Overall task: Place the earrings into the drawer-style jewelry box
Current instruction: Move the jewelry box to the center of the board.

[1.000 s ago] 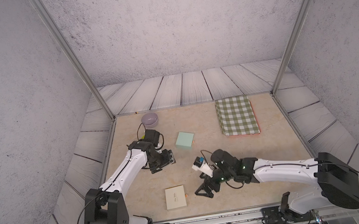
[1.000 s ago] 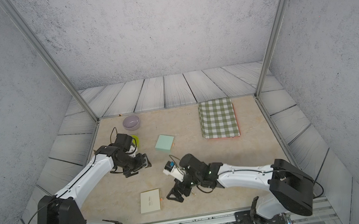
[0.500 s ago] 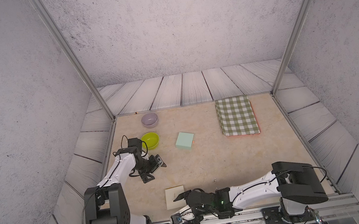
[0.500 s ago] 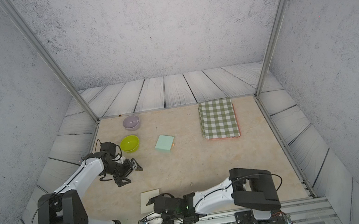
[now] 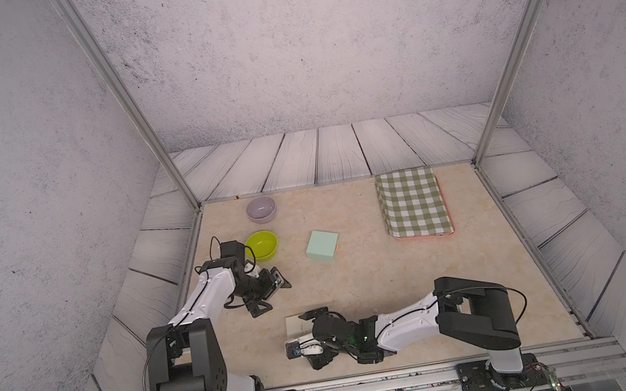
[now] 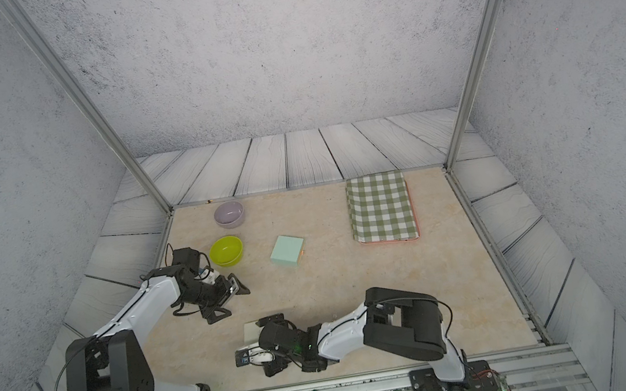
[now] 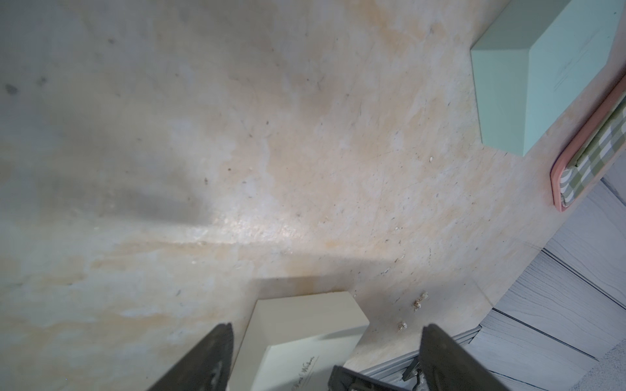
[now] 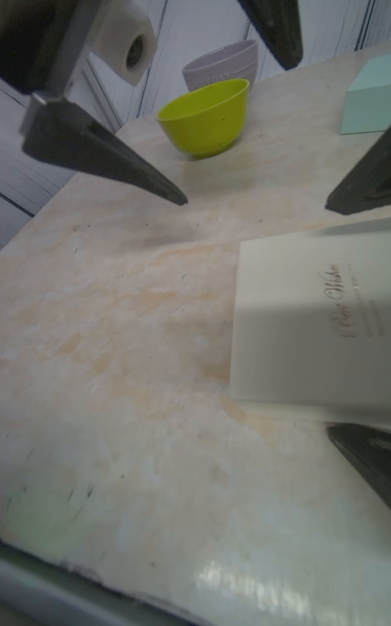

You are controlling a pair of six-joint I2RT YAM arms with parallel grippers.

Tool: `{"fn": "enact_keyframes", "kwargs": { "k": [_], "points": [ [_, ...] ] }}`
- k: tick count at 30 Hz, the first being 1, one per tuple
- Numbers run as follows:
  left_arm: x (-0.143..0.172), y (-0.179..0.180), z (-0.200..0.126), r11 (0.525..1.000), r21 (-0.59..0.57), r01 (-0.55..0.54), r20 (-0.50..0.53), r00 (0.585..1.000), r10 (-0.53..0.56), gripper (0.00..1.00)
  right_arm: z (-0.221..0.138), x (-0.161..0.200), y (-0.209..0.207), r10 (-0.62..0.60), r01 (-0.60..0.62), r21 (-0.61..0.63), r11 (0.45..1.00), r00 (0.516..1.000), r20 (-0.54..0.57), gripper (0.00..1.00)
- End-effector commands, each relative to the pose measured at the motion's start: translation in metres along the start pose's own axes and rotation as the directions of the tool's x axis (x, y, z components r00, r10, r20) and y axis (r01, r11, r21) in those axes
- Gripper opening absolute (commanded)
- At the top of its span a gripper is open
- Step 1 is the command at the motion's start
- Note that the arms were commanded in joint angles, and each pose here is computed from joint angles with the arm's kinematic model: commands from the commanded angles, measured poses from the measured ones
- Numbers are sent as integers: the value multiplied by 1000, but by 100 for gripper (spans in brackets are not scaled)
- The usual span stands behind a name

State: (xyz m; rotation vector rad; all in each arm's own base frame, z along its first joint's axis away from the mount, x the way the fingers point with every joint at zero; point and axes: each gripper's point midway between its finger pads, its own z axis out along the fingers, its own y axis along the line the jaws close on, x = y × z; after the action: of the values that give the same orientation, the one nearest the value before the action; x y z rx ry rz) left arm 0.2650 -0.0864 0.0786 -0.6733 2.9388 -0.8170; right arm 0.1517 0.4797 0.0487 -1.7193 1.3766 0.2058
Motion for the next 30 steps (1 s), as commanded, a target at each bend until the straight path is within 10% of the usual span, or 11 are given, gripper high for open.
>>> {"fn": "enact_keyframes", "kwargs": {
  "k": [1, 10, 18, 21, 24, 30],
  "points": [
    [3, 1, 3, 1000, 15, -5, -18, 1000, 5, 89, 4, 6, -24, 110, -109, 60, 992, 994, -16, 99],
    [7, -4, 27, 995, 91, 41, -64, 997, -35, 88, 9, 22, -79, 358, -352, 165, 921, 934, -3, 99],
    [10, -16, 43, 991, 131, 31, -78, 997, -20, 88, -66, 39, -113, 589, -554, 337, 761, 808, -3, 99],
    [9, -27, 54, 992, 129, 5, -97, 995, 8, 87, -105, 73, -125, 707, -613, 490, 620, 707, -10, 99],
    [6, -32, 64, 994, 105, -13, -116, 993, 25, 87, -120, 81, -111, 795, -735, 347, 582, 604, -56, 99],
    [4, -25, 65, 998, 51, -36, -102, 994, 41, 85, -120, 75, -88, 939, -944, 52, 325, 316, -136, 93]
  ]
}}
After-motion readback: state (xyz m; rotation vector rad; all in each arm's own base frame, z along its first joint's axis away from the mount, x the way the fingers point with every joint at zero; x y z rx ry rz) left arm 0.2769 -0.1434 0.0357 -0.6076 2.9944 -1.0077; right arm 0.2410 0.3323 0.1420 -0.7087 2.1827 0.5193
